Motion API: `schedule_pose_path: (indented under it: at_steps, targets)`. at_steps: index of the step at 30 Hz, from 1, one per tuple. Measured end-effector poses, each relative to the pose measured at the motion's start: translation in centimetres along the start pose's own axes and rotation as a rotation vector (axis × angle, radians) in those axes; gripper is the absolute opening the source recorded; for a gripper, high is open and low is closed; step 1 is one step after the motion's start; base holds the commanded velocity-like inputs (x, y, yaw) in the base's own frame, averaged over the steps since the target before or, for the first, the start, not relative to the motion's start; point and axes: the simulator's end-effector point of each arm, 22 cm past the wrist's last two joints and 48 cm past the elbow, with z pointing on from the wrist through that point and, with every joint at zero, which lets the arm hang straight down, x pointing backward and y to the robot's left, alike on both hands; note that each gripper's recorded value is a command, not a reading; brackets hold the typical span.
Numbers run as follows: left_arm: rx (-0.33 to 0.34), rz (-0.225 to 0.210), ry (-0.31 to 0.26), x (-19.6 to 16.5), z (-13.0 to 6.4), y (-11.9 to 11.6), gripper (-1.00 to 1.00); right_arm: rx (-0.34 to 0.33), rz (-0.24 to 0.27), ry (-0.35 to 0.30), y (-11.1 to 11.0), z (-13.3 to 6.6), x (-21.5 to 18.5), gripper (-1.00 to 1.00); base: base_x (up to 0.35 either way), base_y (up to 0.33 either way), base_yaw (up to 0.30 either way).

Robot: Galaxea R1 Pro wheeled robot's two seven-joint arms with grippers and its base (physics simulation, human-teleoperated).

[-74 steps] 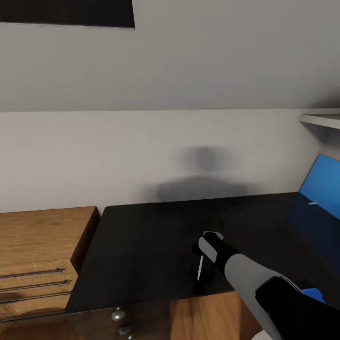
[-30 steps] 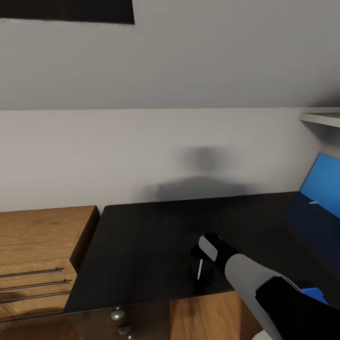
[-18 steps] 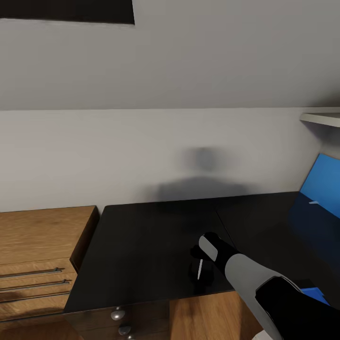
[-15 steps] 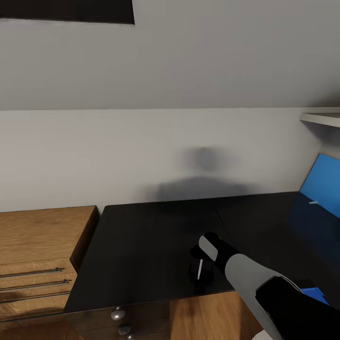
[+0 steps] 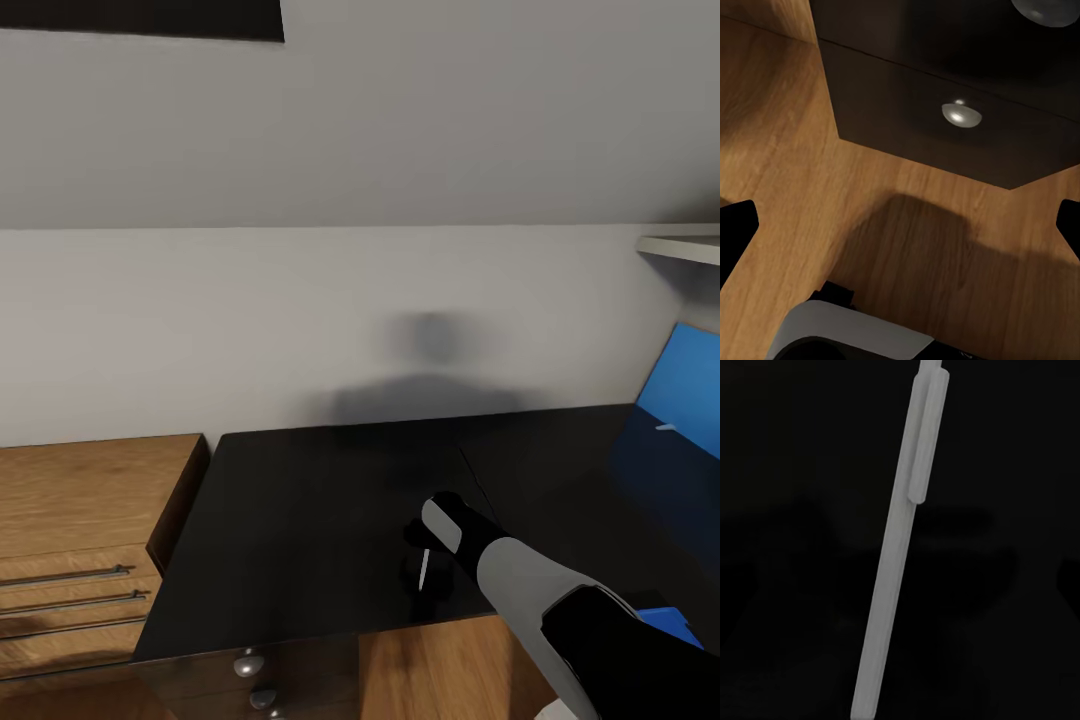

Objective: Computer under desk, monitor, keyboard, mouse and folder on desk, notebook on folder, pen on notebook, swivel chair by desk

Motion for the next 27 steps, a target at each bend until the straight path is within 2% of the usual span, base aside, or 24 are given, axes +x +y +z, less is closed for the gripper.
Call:
schedule_pose_path:
  at_steps: [20, 27]
  targets:
    - [0.0, 0.0, 0.0, -0.01, 0.0, 0.01, 1.0, 0.0, 0.0, 0.0, 0.0, -0.01, -0.03, 1.0, 0.0, 0.0, 0.0]
    - [0.0, -0.001, 0.0, 0.53, 0.82, 0.1, 1.0, 0.0, 0.0, -0.001, 0.0, 0.92, 0.27, 1.0, 0.0, 0.0, 0.0]
